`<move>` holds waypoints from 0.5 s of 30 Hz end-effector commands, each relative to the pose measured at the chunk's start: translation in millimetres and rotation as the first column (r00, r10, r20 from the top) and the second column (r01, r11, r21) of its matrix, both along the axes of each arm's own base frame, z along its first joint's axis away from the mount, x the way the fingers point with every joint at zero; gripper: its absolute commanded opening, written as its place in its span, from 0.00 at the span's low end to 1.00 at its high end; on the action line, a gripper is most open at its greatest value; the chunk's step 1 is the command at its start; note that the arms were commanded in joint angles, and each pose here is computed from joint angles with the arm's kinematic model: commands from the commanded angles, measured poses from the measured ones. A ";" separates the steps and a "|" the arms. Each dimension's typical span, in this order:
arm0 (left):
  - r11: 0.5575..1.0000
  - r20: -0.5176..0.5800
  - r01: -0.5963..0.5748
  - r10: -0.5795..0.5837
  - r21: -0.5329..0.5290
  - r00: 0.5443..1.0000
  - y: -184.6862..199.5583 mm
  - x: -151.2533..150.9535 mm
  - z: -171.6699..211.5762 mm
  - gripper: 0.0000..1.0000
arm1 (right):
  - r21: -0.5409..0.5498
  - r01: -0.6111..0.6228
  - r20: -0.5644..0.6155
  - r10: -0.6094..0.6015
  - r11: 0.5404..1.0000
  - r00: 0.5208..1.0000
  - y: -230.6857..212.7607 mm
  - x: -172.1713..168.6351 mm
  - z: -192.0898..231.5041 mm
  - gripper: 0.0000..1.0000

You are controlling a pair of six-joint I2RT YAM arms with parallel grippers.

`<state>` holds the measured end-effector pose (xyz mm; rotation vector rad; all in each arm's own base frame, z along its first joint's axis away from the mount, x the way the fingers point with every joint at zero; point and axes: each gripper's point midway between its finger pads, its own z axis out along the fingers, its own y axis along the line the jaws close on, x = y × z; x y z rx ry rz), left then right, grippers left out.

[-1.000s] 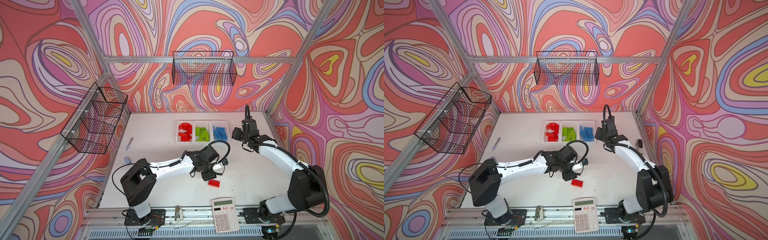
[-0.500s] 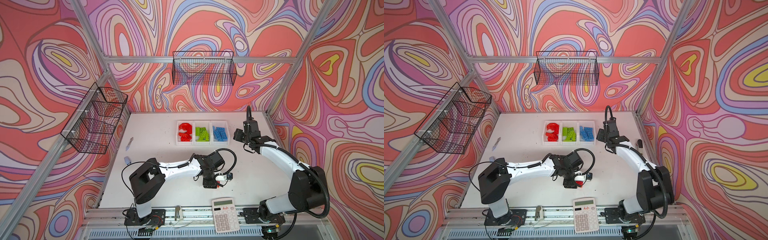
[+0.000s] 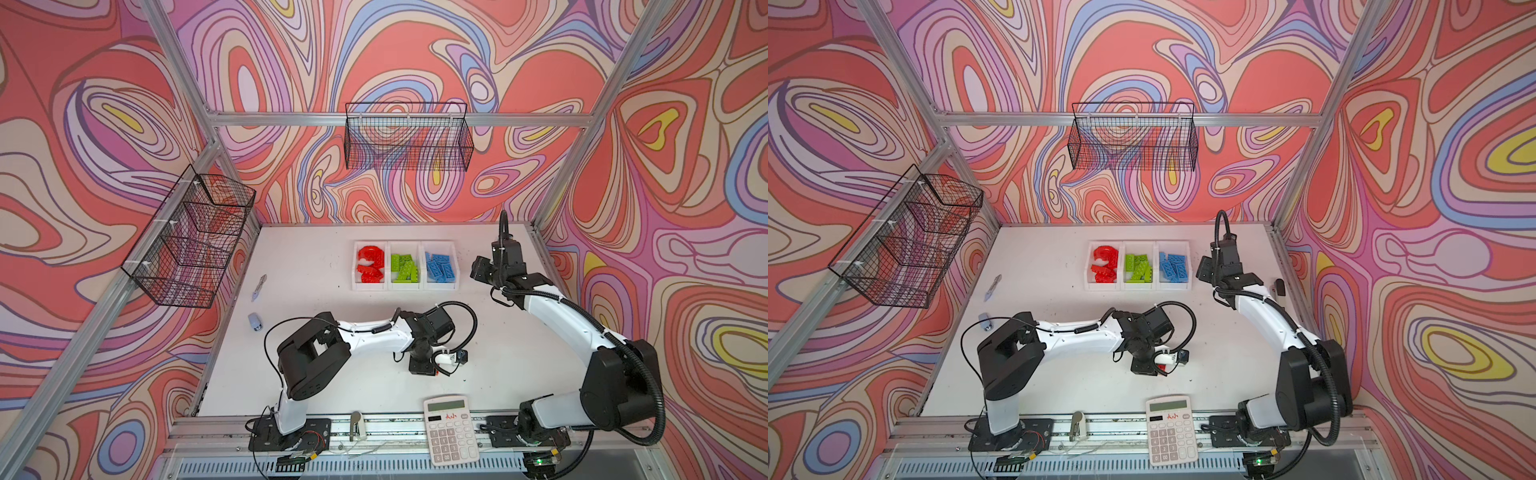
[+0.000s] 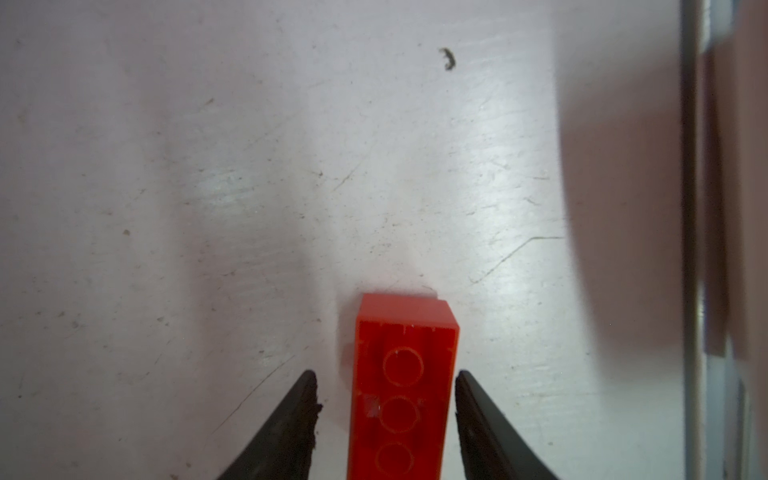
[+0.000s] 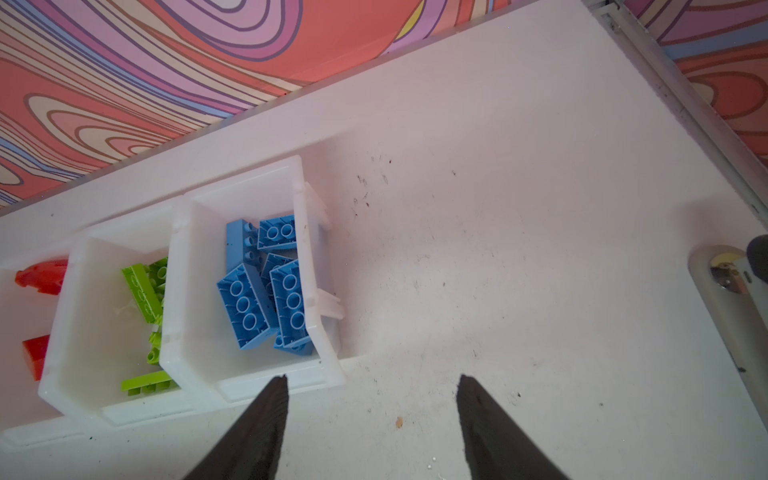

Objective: Sort the legos into containers by color
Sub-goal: 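Close the left gripper on the red brick near the calculator, then carry the red brick into the red compartment with the left gripper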

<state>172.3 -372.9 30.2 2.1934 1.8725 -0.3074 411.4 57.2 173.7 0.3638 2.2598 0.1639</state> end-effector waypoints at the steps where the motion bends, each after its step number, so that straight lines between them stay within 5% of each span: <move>1: 0.998 0.009 0.014 -0.015 0.054 1.000 7.8 -0.7 -7.6 0.46 | -0.005 0.007 0.005 -0.007 1.000 1.000 -4.1 -2.7 0.6 0.68; 10: 0.999 0.032 -0.028 0.026 0.042 0.999 8.4 4.5 -1.8 0.21 | -0.011 0.011 0.011 -0.011 1.000 1.000 -6.4 0.1 3.8 0.67; 15: 0.984 0.059 -0.160 0.165 -0.081 0.984 6.8 28.7 23.9 0.17 | -0.018 0.013 -0.007 -0.014 1.000 1.000 -8.3 -2.6 -1.8 0.67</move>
